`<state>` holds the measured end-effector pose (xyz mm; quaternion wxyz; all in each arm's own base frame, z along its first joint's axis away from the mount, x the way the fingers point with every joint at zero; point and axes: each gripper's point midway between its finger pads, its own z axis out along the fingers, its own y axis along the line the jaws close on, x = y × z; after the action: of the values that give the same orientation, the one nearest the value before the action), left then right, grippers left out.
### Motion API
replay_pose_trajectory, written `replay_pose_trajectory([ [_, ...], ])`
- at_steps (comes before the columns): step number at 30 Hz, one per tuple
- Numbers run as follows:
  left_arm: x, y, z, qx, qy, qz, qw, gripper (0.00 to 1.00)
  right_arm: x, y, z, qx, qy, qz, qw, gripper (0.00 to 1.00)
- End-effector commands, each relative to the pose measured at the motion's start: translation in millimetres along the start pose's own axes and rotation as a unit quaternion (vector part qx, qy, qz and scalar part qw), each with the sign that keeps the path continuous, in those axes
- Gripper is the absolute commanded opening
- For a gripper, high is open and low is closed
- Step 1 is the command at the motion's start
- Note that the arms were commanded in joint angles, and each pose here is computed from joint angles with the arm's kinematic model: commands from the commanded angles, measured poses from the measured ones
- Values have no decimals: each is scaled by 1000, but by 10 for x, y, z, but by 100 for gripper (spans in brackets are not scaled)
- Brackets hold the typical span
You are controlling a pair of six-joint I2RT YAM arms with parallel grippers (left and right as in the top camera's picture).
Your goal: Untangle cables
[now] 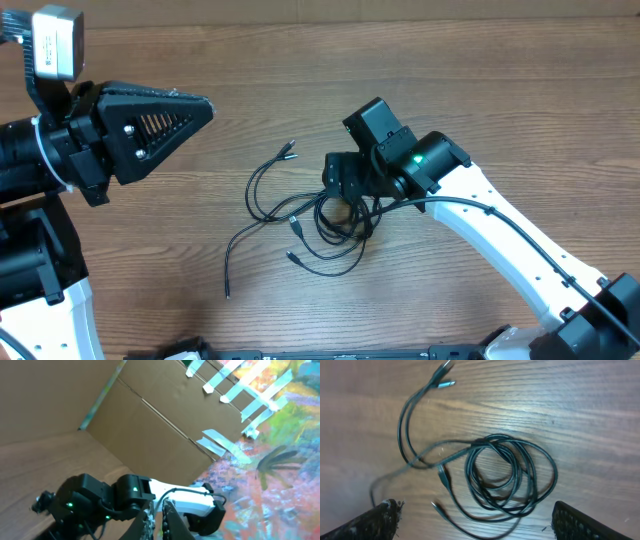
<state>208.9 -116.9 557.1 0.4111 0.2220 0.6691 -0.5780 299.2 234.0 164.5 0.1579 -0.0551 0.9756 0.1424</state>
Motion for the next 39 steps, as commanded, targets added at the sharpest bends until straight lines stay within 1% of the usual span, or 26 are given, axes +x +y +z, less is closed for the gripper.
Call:
replay_pose_trajectory([
  [1, 42, 65, -20, -2, 6, 51, 999, 8, 4, 42, -61, -12, -1, -131, 991, 95],
  [3, 59, 123, -21, -2, 6, 71, 997, 8, 6, 35, -43, -11, 0, -166, 986, 95],
  [5, 95, 232, -22, -2, 6, 86, 996, 7, 2, 32, 4, -10, 4, -186, 983, 98],
  [6, 122, 302, -22, -1, 6, 86, 996, 7, 6, 29, 54, -9, 8, -192, 981, 99],
  [9, 217, 527, -24, -1, 6, 71, 997, 8, 34, 1, 220, -2, 28, -202, 979, 99],
  [11, 296, 681, -25, -1, 6, 48, 999, 7, 64, -29, 354, 4, 44, -204, 978, 92],
  [12, 336, 754, -26, -1, 6, 35, 999, 7, 75, -42, 434, 6, 52, -203, 978, 85],
  [13, 369, 811, -26, -1, 6, 25, 1000, 7, 82, -53, 503, 9, 58, -203, 977, 80],
  [16, 456, 945, -27, 0, 6, 0, 1000, 7, 69, -59, 690, 11, 64, -204, 977, 78],
  [17, 475, 973, -27, 0, 6, -6, 1000, 6, 53, -53, 737, 10, 63, -205, 977, 73],
  [18, 484, 988, -28, 0, 6, -8, 1000, 7, 30, -41, 773, 8, 59, -211, 976, 65],
  [19, 489, 993, -27, 0, 6, -10, 1000, 6, 9, -31, 795, 7, 55, -216, 975, 62],
  [20, 489, 991, -27, 0, 6, -10, 1000, 6, -19, -16, 804, 5, 49, -219, 975, 64],
  [21, 489, 985, -27, 0, 6, -9, 1000, 6, -41, -7, 811, 4, 45, -224, 974, 73],
  [22, 490, 978, -27, 0, 6, -8, 1000, 6, -57, 3, 813, 2, 41, -231, 972, 77],
  [23, 491, 969, -27, 0, 6, -8, 1000, 6, -76, 3, 814, 3, 37, -236, 971, 79],
  [26, 495, 943, -27, 0, 6, -5, 1000, 7, -130, -42, 826, 7, 31, -241, 970, 78],
  [32, 499, 920, -24, 0, 6, -4, 1000, 7, -176, -244, 910, 17, 43, -249, 967, 75],
  [39, 498, 921, -24, 0, 6, -4, 1000, 8, -91, -371, 990, 8, 61, -250, 966, 75],
])
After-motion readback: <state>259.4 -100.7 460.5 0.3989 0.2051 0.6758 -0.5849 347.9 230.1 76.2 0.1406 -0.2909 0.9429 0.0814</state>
